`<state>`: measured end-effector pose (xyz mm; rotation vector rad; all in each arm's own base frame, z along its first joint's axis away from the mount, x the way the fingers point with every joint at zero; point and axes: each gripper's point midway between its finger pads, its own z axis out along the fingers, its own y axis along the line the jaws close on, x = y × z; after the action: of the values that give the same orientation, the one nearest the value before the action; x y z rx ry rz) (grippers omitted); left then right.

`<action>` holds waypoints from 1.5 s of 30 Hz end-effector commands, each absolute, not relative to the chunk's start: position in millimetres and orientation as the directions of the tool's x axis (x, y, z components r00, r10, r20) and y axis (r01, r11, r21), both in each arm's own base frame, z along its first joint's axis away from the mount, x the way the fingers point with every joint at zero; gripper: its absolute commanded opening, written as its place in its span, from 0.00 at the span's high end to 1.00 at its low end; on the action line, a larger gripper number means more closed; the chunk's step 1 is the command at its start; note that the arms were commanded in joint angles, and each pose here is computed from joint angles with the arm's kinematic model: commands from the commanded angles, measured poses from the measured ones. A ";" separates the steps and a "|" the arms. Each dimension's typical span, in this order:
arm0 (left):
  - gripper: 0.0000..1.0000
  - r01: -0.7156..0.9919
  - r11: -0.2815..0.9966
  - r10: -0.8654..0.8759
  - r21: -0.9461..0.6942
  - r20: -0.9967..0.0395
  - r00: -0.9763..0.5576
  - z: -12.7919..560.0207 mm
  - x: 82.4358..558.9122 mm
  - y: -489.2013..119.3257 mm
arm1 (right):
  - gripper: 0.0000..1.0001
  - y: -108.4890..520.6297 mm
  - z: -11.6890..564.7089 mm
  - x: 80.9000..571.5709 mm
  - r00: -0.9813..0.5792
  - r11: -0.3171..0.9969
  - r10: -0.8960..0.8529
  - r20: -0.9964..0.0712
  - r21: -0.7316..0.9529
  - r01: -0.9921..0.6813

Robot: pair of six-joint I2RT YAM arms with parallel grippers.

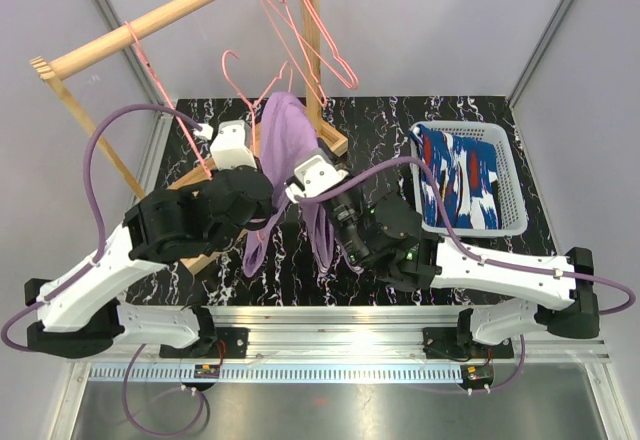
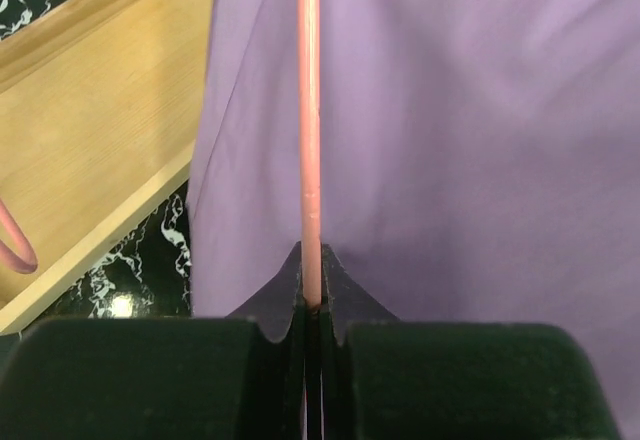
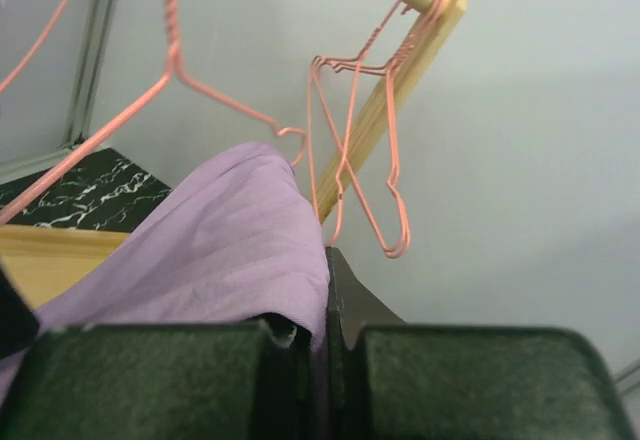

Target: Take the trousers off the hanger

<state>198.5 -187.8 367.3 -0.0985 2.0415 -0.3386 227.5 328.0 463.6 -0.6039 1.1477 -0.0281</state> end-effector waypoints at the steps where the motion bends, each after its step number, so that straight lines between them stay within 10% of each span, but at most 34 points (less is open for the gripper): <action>1: 1.00 0.078 0.935 -0.273 -0.347 -0.841 -0.466 373.5 197.0 -184.4 | 1.00 263.2 548.5 225.1 0.473 0.963 -0.076 -0.878 -0.188 -0.194; 17: 1.00 0.060 0.937 -0.269 -0.343 -0.822 -0.503 325.0 187.8 -173.3 | 1.00 165.2 632.3 220.0 0.467 0.985 -0.106 -0.878 -0.156 -0.070; 45: 1.00 0.092 0.940 -0.248 -0.329 -0.843 -0.478 329.7 178.5 -148.1 | 1.00 -57.1 514.4 238.6 -0.248 0.547 -0.525 -0.814 -0.546 0.635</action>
<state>174.7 -148.2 322.9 -0.1062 2.0652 -0.3942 256.5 -30.6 511.9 0.0186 1.4433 -1.0531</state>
